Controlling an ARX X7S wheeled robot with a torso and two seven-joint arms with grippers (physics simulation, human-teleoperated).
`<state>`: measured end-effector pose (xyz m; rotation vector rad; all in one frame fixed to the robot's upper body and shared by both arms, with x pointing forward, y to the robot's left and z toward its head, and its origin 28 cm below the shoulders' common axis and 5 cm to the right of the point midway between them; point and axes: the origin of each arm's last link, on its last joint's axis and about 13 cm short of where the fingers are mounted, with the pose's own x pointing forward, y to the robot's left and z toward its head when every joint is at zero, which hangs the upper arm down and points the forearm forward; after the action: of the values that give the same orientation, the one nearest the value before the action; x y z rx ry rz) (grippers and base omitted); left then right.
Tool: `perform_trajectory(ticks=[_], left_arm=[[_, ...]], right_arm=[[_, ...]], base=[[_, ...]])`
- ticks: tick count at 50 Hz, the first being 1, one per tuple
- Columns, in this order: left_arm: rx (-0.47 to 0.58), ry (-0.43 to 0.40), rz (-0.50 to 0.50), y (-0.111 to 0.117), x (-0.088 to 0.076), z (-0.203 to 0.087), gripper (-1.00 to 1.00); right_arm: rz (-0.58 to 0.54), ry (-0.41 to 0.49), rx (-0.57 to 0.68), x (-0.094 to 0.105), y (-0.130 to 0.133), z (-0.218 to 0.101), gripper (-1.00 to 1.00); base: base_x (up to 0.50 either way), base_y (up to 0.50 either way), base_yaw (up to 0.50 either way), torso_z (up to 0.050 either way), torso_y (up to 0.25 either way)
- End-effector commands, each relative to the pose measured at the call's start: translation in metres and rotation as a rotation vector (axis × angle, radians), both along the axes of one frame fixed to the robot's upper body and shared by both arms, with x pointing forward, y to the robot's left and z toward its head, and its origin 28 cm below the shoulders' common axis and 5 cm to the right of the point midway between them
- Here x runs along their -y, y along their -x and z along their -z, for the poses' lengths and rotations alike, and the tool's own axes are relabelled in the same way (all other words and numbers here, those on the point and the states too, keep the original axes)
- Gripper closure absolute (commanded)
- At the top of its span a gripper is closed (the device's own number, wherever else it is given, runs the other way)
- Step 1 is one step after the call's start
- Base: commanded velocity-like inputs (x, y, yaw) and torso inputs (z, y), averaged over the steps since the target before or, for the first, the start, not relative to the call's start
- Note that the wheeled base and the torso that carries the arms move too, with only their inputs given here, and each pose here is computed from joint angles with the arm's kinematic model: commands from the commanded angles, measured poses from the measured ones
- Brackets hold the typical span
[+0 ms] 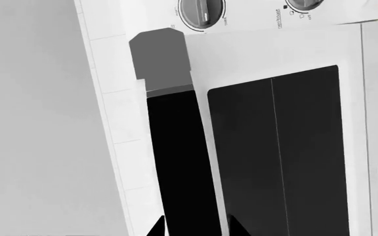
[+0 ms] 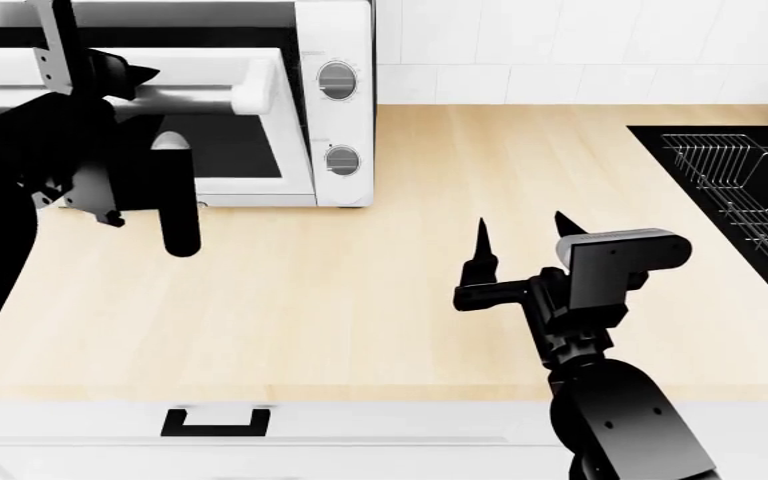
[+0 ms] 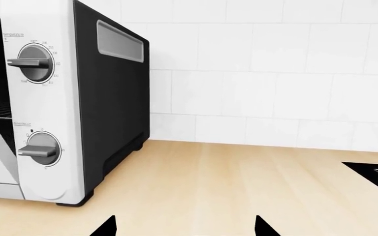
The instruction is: Open the toaster oven door.
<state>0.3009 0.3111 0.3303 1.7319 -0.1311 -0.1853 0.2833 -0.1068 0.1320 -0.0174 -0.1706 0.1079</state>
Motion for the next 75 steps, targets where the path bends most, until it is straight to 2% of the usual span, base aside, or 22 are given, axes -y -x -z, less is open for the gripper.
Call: perform_trajectory(ticks=[1, 6, 17, 34, 43, 58, 75], left_arm=[[-0.136, 0.054, 0.096, 0.021, 0.014, 0.025, 1.00], [-0.156, 0.041, 0.119, 0.034, 0.016, 0.031, 1.00], [-0.180, 0.036, 0.107, 0.057, 0.009, 0.043, 1.00], [-0.242, 0.045, 0.106, 0.079, 0.007, 0.070, 1.00], [-0.268, 0.060, 0.098, 0.087, 0.004, 0.084, 1.00], [-0.363, 0.091, 0.094, 0.099, 0.003, 0.131, 1.00], [-0.445, 0.116, 0.108, 0.096, 0.006, 0.172, 1.00]], right_arm=[[0.001, -0.005, 0.005, 0.001, 0.001, -0.001, -1.00], [0.002, -0.007, 0.006, 0.001, 0.001, -0.001, -1.00], [0.000, -0.011, 0.011, 0.001, 0.002, -0.001, -1.00], [-0.003, -0.012, 0.013, 0.000, 0.004, -0.003, -1.00], [-0.006, -0.011, 0.012, -0.001, 0.003, -0.003, -1.00], [-0.004, -0.012, 0.006, -0.001, 0.004, 0.001, -1.00], [0.005, -0.009, -0.003, 0.001, 0.003, 0.005, -1.00]], base=[[0.00, 0.00, 0.00, 0.000, 0.000], [0.00, 0.00, 0.00, 0.000, 0.000], [0.00, 0.00, 0.00, 0.000, 0.000], [0.00, 0.00, 0.00, 0.000, 0.002], [0.00, 0.00, 0.00, 0.000, 0.005], [-0.01, 0.00, 0.00, 0.001, 0.004], [0.00, 0.00, 0.00, 0.000, 0.001]])
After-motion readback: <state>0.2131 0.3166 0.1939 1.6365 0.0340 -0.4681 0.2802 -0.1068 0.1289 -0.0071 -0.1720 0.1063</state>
